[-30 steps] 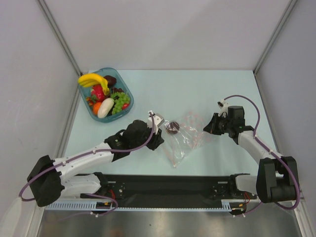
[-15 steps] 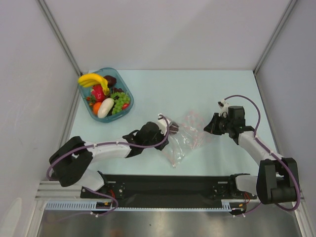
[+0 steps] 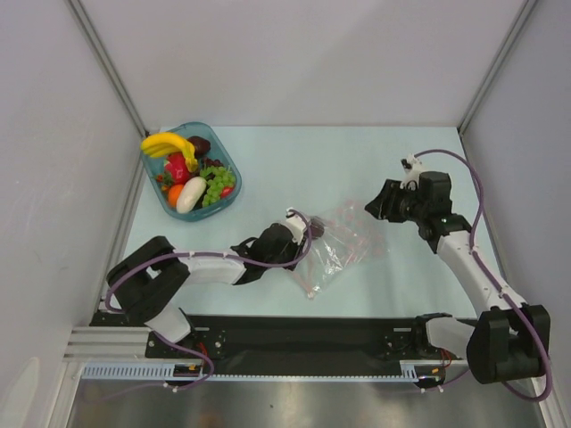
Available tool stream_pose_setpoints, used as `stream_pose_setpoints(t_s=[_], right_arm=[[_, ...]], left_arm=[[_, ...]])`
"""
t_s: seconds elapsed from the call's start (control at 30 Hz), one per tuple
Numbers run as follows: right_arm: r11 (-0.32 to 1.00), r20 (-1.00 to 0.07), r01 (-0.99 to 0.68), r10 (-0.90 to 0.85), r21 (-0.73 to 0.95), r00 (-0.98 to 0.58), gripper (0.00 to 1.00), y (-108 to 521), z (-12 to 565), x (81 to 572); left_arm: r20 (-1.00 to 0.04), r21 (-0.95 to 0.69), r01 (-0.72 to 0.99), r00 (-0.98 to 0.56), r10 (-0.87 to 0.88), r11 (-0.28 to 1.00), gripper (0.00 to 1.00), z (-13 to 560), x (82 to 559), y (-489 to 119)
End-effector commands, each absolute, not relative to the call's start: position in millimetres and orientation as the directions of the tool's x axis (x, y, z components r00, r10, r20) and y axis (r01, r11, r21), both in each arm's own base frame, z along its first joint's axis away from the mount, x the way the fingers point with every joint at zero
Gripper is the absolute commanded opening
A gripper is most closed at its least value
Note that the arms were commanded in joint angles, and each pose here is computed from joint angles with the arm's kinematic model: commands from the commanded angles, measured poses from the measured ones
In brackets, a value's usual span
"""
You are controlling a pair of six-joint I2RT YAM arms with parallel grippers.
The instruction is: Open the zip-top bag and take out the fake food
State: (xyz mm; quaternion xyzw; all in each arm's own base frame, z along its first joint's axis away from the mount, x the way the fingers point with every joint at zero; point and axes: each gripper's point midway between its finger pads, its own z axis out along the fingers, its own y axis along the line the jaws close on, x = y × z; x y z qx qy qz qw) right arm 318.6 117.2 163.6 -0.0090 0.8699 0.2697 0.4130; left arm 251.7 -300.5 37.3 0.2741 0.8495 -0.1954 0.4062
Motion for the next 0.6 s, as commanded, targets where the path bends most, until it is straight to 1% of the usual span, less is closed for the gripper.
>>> stream_pose_setpoints(t_s=[0.0, 0.07, 0.1, 0.13, 0.2, 0.23, 0.27, 0.3, 0.33, 0.37, 0.4, 0.47, 0.5, 0.57], right_arm=[[0.851, -0.778, -0.285, 0.204, 0.441, -0.594, 0.51, 130, 196, 342], [0.839, -0.798, -0.326, 0.192, 0.436, -0.572, 0.50, 146, 207, 353], [0.835, -0.780, -0.324, 0.183, 0.444, -0.598, 0.49, 153, 196, 360], [0.829, -0.788, -0.341, 0.180, 0.444, -0.589, 0.47, 160, 202, 367], [0.815, -0.783, -0.369, 0.155, 0.446, -0.603, 0.43, 179, 196, 376], [0.817, -0.763, -0.361, 0.141, 0.449, -0.630, 0.42, 184, 180, 384], [0.811, -0.770, -0.376, 0.138, 0.449, -0.623, 0.40, 192, 183, 391], [0.806, -0.766, -0.385, 0.127, 0.451, -0.631, 0.39, 199, 179, 394], [0.807, -0.738, -0.372, 0.111, 0.458, -0.666, 0.37, 205, 159, 399], [0.802, -0.740, -0.383, 0.105, 0.458, -0.664, 0.34, 210, 160, 404], [0.802, -0.730, -0.382, 0.095, 0.459, -0.677, 0.33, 214, 152, 406], [0.803, -0.705, -0.380, 0.069, 0.459, -0.706, 0.30, 222, 131, 407], [0.804, -0.699, -0.381, 0.060, 0.457, -0.712, 0.29, 225, 126, 408], [0.801, -0.673, -0.377, 0.043, 0.465, -0.738, 0.27, 230, 108, 405]], left_arm=[[-0.818, -0.118, 0.616, -0.504, 0.275, 0.779, 0.33, 37, 255, -304], [-0.823, -0.121, 0.615, -0.501, 0.268, 0.779, 0.33, 37, 255, -304], [-0.826, -0.122, 0.614, -0.499, 0.263, 0.780, 0.33, 38, 255, -304], [-0.828, -0.126, 0.617, -0.496, 0.260, 0.777, 0.33, 39, 255, -305], [-0.837, -0.129, 0.626, -0.485, 0.255, 0.769, 0.33, 43, 256, -308], [-0.838, -0.130, 0.631, -0.482, 0.256, 0.764, 0.33, 44, 257, -310], [-0.844, -0.132, 0.637, -0.475, 0.251, 0.760, 0.34, 47, 258, -314], [-0.844, -0.133, 0.640, -0.473, 0.252, 0.757, 0.36, 47, 260, -315], [-0.848, -0.132, 0.642, -0.467, 0.249, 0.756, 0.37, 49, 261, -317], [-0.856, -0.132, 0.642, -0.458, 0.239, 0.755, 0.38, 53, 264, -320], [-0.857, -0.130, 0.643, -0.455, 0.240, 0.755, 0.44, 53, 266, -321], [-0.867, -0.132, 0.639, -0.445, 0.224, 0.758, 0.50, 58, 272, -324], [-0.867, -0.132, 0.638, -0.446, 0.224, 0.759, 0.55, 57, 274, -324], [-0.875, -0.139, 0.639, -0.438, 0.208, 0.756, 0.60, 61, 280, -326]])
